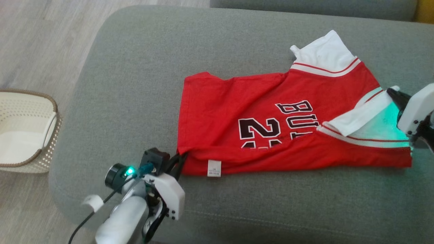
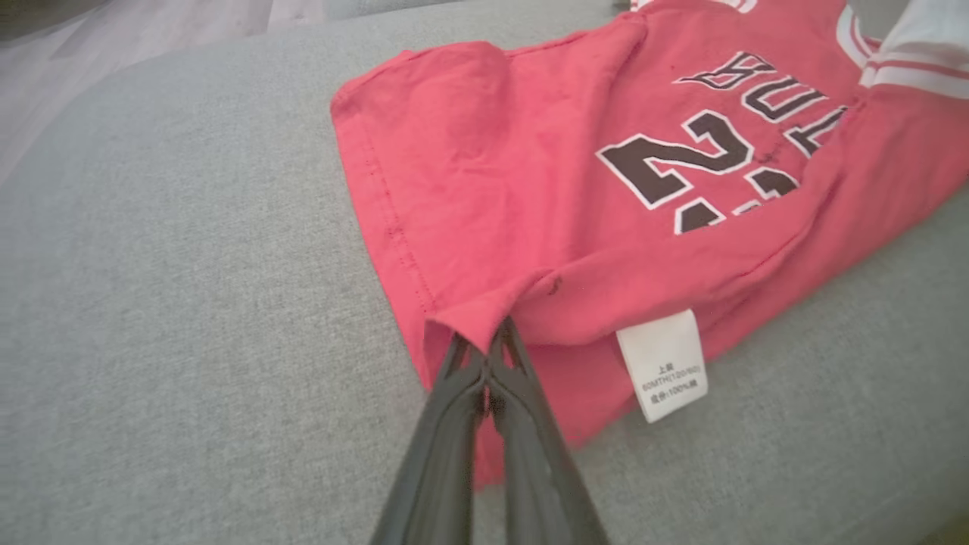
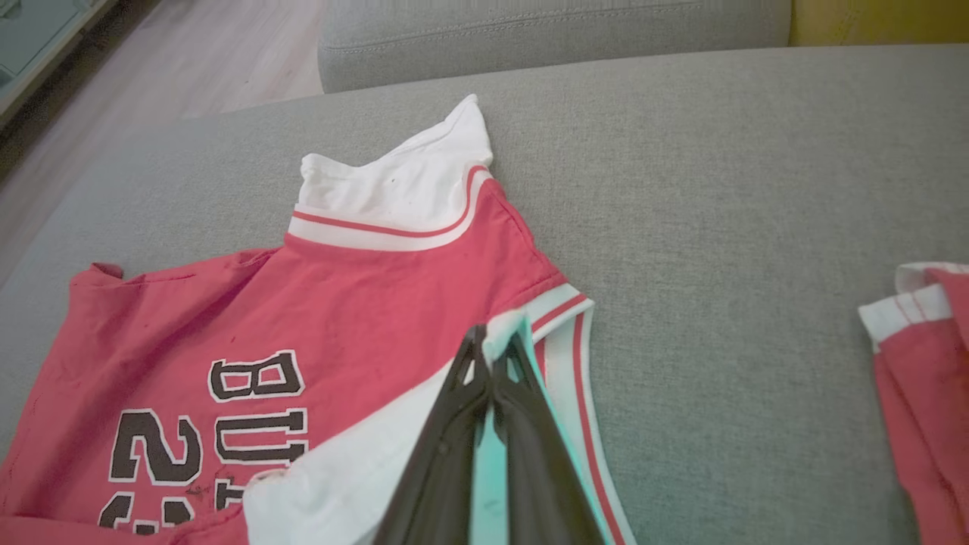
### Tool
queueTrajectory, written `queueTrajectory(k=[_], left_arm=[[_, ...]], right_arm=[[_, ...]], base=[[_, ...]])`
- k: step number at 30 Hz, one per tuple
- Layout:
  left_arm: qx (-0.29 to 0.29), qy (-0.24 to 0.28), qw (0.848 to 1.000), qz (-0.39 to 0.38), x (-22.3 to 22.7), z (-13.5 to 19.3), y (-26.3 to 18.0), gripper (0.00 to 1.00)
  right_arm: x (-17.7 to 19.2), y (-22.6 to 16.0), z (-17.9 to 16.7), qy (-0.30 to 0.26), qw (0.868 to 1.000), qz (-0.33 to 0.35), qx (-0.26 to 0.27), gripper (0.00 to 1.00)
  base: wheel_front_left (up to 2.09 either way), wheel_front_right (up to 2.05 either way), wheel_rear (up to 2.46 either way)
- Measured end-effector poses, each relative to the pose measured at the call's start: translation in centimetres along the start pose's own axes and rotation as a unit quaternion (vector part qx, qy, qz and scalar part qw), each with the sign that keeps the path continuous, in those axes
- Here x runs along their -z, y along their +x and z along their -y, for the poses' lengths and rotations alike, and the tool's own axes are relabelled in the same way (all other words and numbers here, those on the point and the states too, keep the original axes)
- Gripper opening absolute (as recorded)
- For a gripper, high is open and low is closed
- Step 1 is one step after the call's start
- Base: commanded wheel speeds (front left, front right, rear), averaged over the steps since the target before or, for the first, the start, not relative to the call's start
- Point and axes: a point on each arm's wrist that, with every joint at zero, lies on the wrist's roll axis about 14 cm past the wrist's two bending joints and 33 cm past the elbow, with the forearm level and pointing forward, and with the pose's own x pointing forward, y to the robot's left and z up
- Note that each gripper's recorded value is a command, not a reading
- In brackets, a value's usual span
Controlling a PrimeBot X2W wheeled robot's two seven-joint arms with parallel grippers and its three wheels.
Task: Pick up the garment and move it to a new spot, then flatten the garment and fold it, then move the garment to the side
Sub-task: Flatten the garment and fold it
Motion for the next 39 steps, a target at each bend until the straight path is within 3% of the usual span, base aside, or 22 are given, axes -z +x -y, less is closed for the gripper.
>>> queueTrajectory(k=[20, 21, 22, 23, 27, 32, 39], left_arm=[[-0.046, -0.019, 0.999, -0.018, 0.7, -2.0, 2.4, 0.0], [-0.047, -0.021, 0.998, -0.02, 0.8, -2.1, 2.4, 0.33], [-0.049, -0.022, 0.998, -0.023, 1.0, -2.1, 2.5, 0.71], [-0.05, -0.025, 0.998, -0.025, 1.1, -2.1, 2.4, 1.0], [-0.063, -0.024, 0.998, -0.021, 1.1, -2.3, 2.4, 1.0], [-0.109, -0.057, 0.992, 0.034, -1.7, -3.9, 2.3, 1.0], [-0.18, -0.125, 0.96, 0.173, -8.8, -5.9, -0.5, 1.0]], right_arm=[[0.6, 1.6, 0.8, 0.007, 1.0, 0.01, -0.001, 0.0], [0.8, 1.6, 0.8, 0.012, 1.0, 0.007, -0.002, 0.66], [0.8, 1.6, 0.7, 0.016, 1.0, 0.009, -0.004, 1.0], [0.8, 1.6, 0.7, 0.022, 1.0, 0.011, -0.005, 1.0], [0.8, 1.5, 0.7, 0.03, 0.999, 0.016, -0.004, 1.0], [-1.4, 0.5, 0.8, 0.05, 0.996, 0.077, -0.002, 1.0], [-4.4, -2.6, -1.1, 0.048, 0.979, 0.196, -0.027, 1.0]], base=[[0.0, 0.0, 0.0], [0.0, 0.0, 0.0], [0.0, 0.0, 0.0], [0.0, 0.0, 0.0], [0.0, 0.0, 0.0], [0.0, 0.0, 0.0], [0.0, 0.0, 0.0]])
